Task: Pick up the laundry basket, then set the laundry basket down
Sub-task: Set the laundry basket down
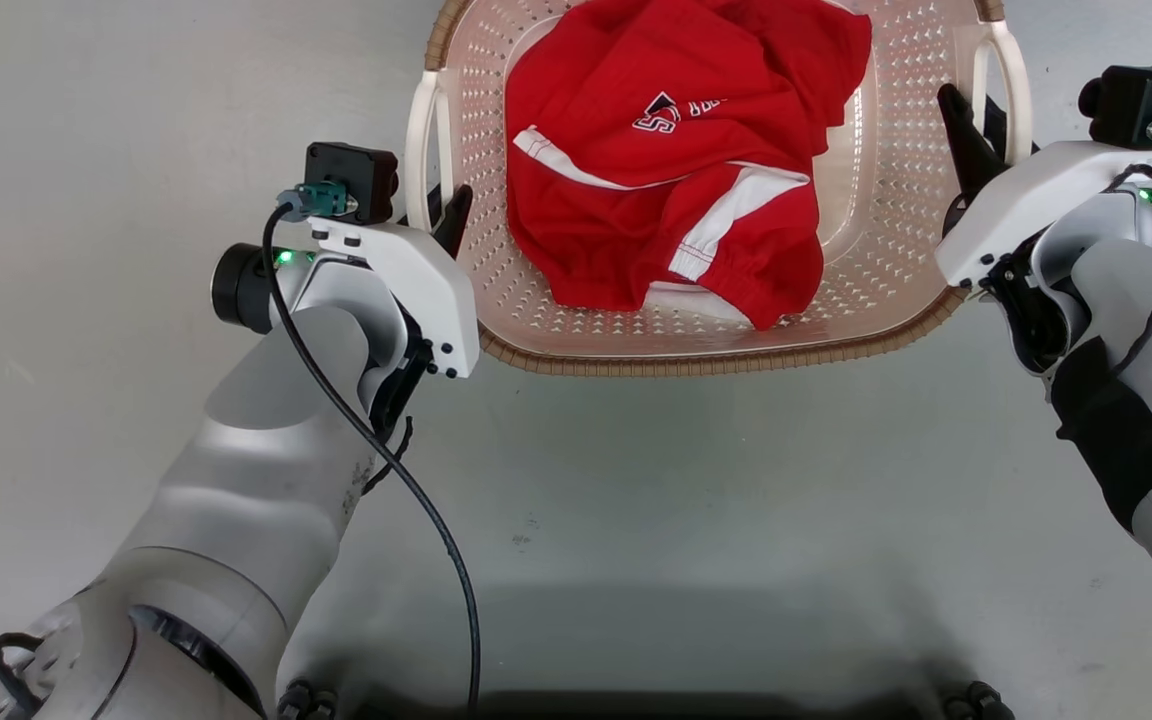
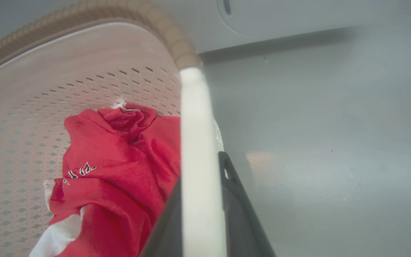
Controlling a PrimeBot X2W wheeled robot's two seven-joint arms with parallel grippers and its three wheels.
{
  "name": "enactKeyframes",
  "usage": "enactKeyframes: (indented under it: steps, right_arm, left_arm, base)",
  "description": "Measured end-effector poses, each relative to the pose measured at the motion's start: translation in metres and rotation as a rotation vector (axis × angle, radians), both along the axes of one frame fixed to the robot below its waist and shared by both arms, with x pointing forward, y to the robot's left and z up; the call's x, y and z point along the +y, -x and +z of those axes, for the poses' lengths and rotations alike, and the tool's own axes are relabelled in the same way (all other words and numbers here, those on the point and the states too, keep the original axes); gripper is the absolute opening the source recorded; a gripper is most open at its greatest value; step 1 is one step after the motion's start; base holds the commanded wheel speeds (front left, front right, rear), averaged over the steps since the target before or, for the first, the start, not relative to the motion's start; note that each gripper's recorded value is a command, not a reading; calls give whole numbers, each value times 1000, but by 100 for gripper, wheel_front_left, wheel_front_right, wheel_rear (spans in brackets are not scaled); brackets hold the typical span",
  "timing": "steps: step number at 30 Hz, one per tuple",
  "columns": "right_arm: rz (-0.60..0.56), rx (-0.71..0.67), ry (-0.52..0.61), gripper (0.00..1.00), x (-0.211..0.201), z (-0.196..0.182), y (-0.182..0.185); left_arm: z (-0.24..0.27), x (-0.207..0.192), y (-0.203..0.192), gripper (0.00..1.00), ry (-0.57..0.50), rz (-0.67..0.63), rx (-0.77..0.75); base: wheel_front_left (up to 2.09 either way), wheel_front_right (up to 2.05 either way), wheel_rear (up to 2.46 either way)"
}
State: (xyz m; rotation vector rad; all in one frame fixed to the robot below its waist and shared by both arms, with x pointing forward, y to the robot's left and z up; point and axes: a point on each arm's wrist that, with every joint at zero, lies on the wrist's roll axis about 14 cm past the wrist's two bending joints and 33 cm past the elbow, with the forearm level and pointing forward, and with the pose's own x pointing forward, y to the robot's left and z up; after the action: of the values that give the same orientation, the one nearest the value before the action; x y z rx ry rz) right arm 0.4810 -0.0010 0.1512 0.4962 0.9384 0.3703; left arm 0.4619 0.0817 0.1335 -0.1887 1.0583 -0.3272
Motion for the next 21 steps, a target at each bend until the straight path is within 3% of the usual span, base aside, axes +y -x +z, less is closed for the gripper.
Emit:
enactKeyframes:
  steps: [12, 13, 14, 21]
  right_arm:
    - [-17, -10, 9, 0, -3, -6, 2]
    - [-19, -14, 7, 41, -3, -6, 2]
    - [-20, -14, 7, 100, -3, -6, 2]
    - [-38, -34, 29, 100, -19, -10, -3]
  left_arm:
    - [-2, 0, 0, 0, 0, 0, -13]
    - [-2, 0, -1, 15, 1, 5, -20]
    - [-1, 2, -2, 98, 0, 12, -29]
    - [-2, 16, -9, 100, -8, 49, -68]
  base:
    - [0, 0, 0]
    - [0, 0, 0]
    - [0, 0, 0]
    - [0, 0, 0]
